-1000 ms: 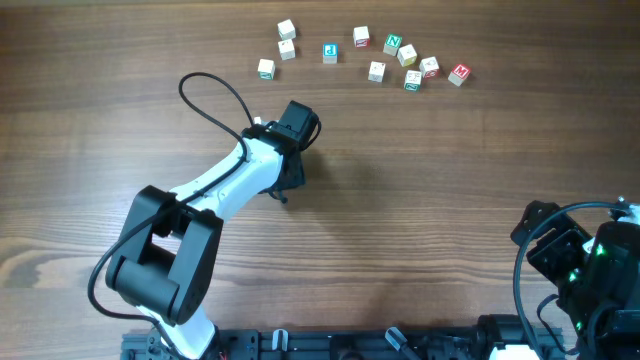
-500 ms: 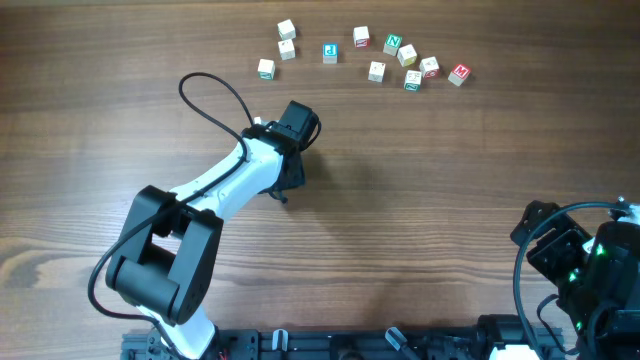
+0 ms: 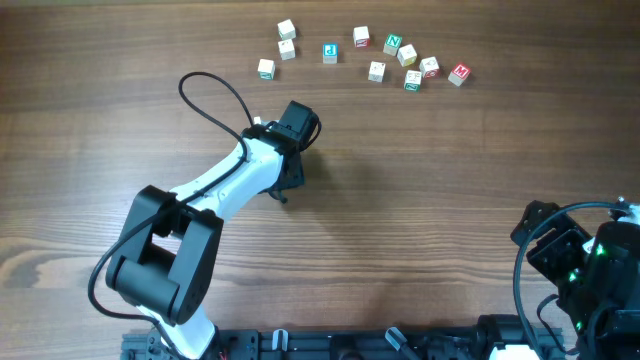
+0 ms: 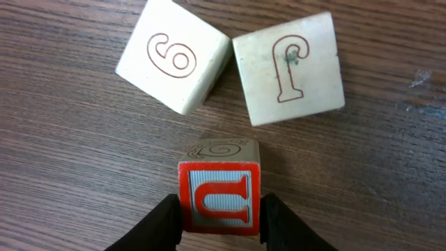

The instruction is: Form a circle

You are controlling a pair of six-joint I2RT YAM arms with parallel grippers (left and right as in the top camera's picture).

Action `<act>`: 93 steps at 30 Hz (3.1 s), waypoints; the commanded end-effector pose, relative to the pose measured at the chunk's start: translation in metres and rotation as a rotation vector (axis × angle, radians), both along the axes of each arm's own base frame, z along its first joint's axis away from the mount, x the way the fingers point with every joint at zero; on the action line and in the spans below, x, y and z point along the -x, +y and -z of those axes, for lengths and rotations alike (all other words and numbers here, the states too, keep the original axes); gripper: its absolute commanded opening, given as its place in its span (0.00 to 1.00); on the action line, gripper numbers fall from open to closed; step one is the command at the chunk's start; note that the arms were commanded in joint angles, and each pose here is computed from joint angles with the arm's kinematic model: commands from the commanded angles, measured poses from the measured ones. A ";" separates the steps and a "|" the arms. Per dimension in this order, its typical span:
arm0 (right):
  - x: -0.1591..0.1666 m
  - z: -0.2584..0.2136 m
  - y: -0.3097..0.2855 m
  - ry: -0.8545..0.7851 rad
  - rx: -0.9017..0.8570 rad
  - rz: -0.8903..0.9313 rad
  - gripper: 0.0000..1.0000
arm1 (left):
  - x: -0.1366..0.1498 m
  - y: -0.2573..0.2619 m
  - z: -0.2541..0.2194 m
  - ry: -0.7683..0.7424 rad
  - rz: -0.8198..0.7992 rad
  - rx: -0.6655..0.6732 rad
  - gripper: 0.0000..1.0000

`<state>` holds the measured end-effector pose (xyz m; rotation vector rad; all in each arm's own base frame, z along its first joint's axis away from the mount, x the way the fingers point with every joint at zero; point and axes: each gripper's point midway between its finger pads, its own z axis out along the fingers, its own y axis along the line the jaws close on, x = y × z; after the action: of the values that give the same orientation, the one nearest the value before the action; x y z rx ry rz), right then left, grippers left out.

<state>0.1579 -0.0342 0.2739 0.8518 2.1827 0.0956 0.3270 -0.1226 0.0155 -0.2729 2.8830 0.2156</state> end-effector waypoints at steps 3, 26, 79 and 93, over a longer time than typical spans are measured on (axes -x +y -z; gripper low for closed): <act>0.001 -0.001 -0.001 -0.005 -0.001 0.007 1.00 | -0.004 0.002 -0.004 -0.032 0.008 -0.016 0.41; 0.001 -0.001 -0.001 -0.005 -0.001 0.007 1.00 | -0.010 0.009 -0.005 -0.044 -0.003 -0.012 0.40; 0.001 -0.001 -0.001 -0.005 0.000 0.007 1.00 | -0.012 -0.001 -0.003 -0.024 0.077 0.045 0.38; 0.001 -0.001 -0.001 -0.005 -0.001 0.007 1.00 | -0.011 0.000 -0.003 -0.016 0.076 0.038 0.36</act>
<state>0.1579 -0.0342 0.2739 0.8518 2.1827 0.0956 0.3410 -0.1218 0.0158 -0.2018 2.8716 0.1460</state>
